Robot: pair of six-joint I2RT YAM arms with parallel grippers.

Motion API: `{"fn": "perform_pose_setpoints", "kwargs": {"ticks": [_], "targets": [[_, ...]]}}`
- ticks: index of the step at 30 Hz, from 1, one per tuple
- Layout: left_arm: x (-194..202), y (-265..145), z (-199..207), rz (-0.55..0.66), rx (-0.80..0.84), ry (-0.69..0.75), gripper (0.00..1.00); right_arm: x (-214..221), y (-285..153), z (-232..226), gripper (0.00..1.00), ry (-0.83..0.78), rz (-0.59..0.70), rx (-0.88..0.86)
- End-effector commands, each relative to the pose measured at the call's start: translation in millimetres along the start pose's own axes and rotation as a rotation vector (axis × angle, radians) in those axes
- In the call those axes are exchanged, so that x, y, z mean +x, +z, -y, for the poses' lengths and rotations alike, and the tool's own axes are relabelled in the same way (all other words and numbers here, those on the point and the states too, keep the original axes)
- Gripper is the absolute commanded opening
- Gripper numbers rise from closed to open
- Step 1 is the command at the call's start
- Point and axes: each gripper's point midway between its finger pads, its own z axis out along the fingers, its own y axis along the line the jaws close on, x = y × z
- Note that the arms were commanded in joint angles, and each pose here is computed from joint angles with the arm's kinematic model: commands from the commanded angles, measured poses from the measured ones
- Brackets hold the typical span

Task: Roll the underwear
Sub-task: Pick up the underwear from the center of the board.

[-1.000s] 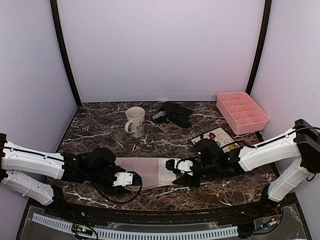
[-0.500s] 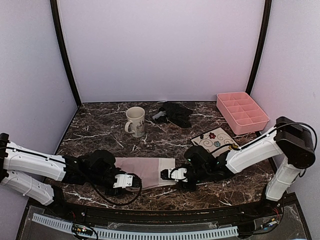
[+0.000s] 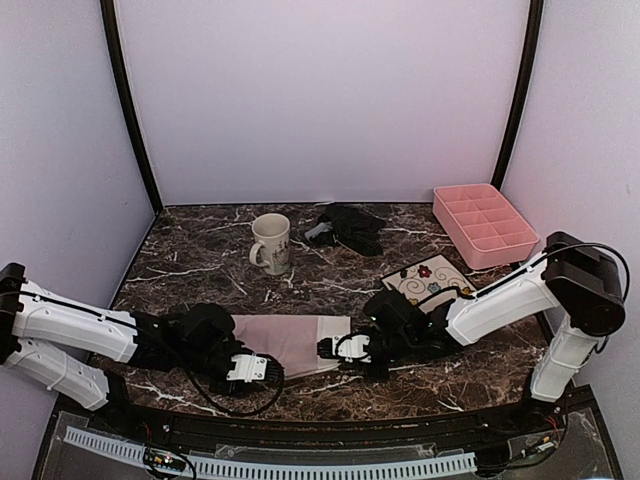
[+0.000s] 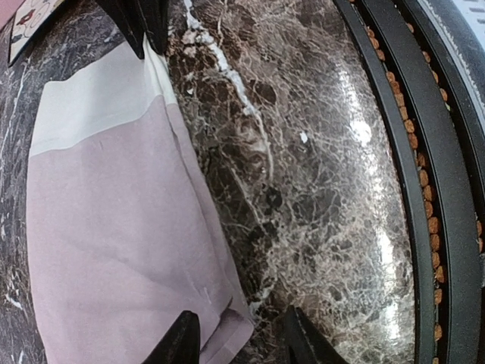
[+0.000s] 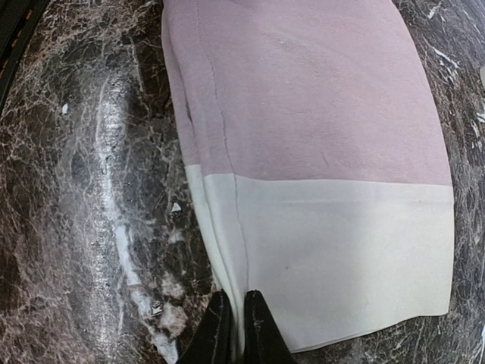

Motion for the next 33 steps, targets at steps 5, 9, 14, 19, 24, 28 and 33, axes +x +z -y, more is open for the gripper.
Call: {"fn": "perform_pose_setpoints", "kwargs": {"ticks": [5, 9, 14, 19, 24, 28, 33], "targets": [[8, 10, 2, -0.042, 0.02, 0.045, 0.39, 1, -2, -8, 0.03, -0.006, -0.01, -0.013], [11, 12, 1, -0.052, 0.007, 0.052, 0.37, 0, 0, -8, 0.01, -0.003, -0.01, -0.015], [11, 14, -2, -0.057, -0.002, 0.049, 0.36, -2, 0, -8, 0.0, 0.004, -0.007, -0.018], [9, 17, -5, -0.057, -0.01, 0.052, 0.36, -2, 1, -9, 0.0, 0.013, -0.003, -0.019], [10, 20, -8, -0.067, -0.019, 0.05, 0.32, -2, 1, -8, 0.0, 0.016, -0.002, -0.016], [11, 22, -9, -0.076, -0.019, 0.053, 0.25, -1, 0, -9, 0.0, 0.018, -0.002, -0.014], [12, 21, -5, -0.077, 0.001, 0.057, 0.05, 0, -2, -10, 0.0, 0.017, 0.0, -0.014]]}}
